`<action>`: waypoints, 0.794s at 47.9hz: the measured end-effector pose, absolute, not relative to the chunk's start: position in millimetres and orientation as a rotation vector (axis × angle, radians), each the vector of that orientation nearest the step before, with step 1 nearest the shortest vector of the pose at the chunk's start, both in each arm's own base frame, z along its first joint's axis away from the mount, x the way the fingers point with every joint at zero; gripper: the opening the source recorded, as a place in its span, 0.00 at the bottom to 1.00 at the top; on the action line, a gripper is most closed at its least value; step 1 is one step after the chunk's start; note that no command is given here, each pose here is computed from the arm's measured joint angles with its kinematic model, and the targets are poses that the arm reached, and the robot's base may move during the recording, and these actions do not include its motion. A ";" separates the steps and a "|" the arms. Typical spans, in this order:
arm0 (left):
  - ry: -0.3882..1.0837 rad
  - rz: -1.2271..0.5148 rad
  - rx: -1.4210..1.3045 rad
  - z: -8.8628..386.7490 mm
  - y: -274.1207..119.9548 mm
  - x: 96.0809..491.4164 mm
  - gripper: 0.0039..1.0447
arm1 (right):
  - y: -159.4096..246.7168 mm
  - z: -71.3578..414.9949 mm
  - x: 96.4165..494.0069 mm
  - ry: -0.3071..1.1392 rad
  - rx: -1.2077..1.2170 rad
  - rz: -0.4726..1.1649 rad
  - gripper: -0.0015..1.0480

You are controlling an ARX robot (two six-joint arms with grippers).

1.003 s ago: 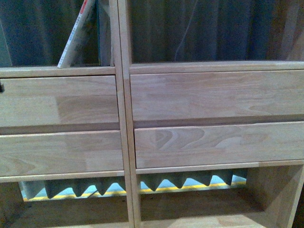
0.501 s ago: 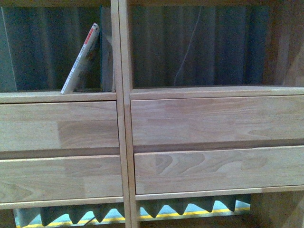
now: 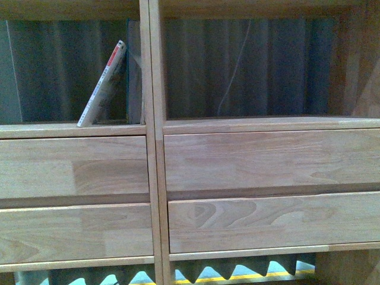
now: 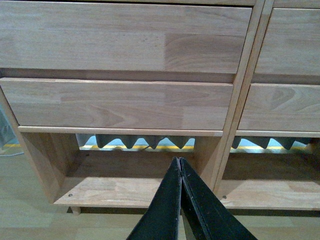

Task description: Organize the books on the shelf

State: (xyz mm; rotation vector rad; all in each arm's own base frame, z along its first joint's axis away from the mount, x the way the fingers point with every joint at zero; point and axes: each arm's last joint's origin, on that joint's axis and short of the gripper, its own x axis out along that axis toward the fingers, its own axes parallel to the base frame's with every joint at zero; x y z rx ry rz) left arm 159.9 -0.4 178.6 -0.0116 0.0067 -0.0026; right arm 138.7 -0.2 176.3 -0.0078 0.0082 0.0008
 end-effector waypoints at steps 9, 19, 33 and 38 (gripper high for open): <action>-0.006 -0.002 -0.011 169.0 -0.4 145.3 0.02 | -0.2 168.5 130.0 -0.002 -0.007 -0.002 0.03; -0.001 -0.002 -0.011 167.6 -0.3 133.1 0.02 | -0.2 170.6 121.2 -0.011 -0.007 -0.001 0.03; -0.011 -0.002 -0.011 170.4 -0.3 122.1 0.02 | -0.2 170.9 113.5 -0.013 -0.007 -0.001 0.03; -0.012 -0.002 -0.011 170.5 -0.3 119.2 0.02 | -0.2 170.8 111.6 -0.014 -0.007 -0.002 0.03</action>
